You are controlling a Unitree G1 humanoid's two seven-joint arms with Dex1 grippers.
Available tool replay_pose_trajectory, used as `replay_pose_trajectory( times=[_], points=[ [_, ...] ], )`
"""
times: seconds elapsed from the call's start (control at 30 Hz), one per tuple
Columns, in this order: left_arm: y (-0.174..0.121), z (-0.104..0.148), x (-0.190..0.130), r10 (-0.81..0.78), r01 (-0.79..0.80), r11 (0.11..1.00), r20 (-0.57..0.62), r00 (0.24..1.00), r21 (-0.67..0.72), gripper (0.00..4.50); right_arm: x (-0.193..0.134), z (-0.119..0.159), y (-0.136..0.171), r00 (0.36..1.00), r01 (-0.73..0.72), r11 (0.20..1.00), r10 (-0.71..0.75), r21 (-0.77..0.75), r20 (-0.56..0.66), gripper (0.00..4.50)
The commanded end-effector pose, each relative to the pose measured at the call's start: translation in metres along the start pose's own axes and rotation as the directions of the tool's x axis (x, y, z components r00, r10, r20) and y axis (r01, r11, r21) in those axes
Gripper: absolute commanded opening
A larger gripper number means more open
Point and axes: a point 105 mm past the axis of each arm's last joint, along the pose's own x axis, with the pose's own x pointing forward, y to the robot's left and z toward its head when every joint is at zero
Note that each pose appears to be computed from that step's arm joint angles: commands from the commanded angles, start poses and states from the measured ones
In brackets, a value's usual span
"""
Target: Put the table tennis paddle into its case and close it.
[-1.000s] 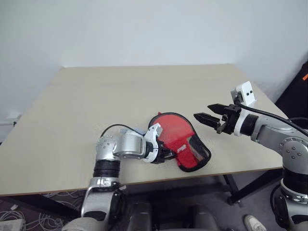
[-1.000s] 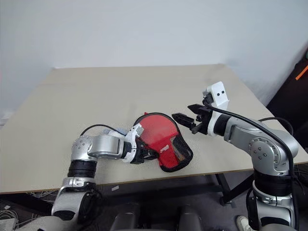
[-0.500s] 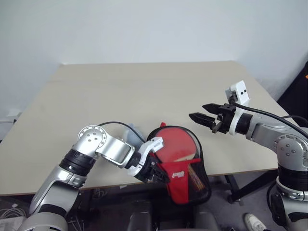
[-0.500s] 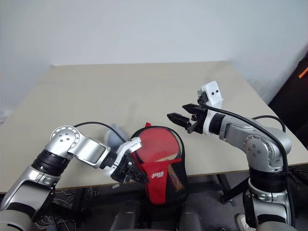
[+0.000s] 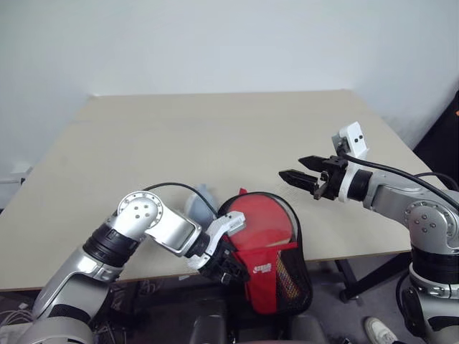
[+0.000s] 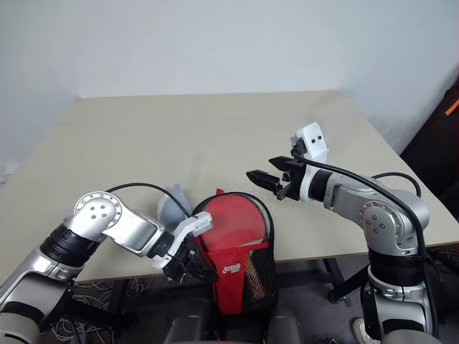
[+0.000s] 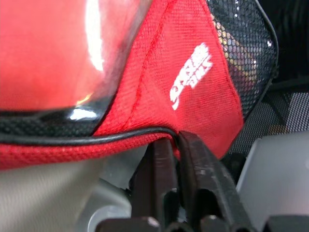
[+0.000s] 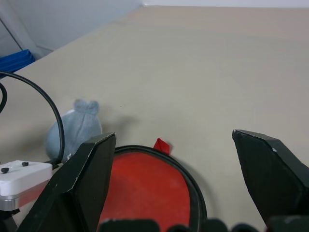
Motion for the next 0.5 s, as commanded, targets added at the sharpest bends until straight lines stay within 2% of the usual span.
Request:
replay_pose_trajectory(
  times=[0.03,0.2,0.33,0.43,0.5],
  points=[
    [-0.004,0.011,-0.004,-0.016,0.015,1.0,0.07,0.997,0.014,1.43,-0.002,0.009,0.003,0.999,-0.01,1.0,0.01,-0.024,0.037,4.2],
    [-0.011,0.015,-0.012,-0.037,0.034,0.999,0.095,0.995,0.038,3.16,0.0,0.009,0.004,0.999,-0.018,1.0,0.018,-0.024,0.034,4.2],
    [-0.017,0.013,-0.039,-0.007,-0.005,0.992,0.099,0.995,0.123,4.48,0.001,0.008,0.004,0.999,-0.026,0.999,0.026,-0.023,0.029,4.2],
    [-0.018,0.012,-0.069,0.104,-0.133,0.961,0.13,0.986,0.244,4.48,0.001,0.008,0.003,0.999,-0.027,0.999,0.028,-0.023,0.028,4.2],
    [-0.023,0.024,-0.095,0.142,-0.22,0.913,0.238,0.961,0.345,4.48,-0.001,0.007,0.001,0.999,-0.026,0.999,0.026,-0.021,0.026,4.2]
  ],
)
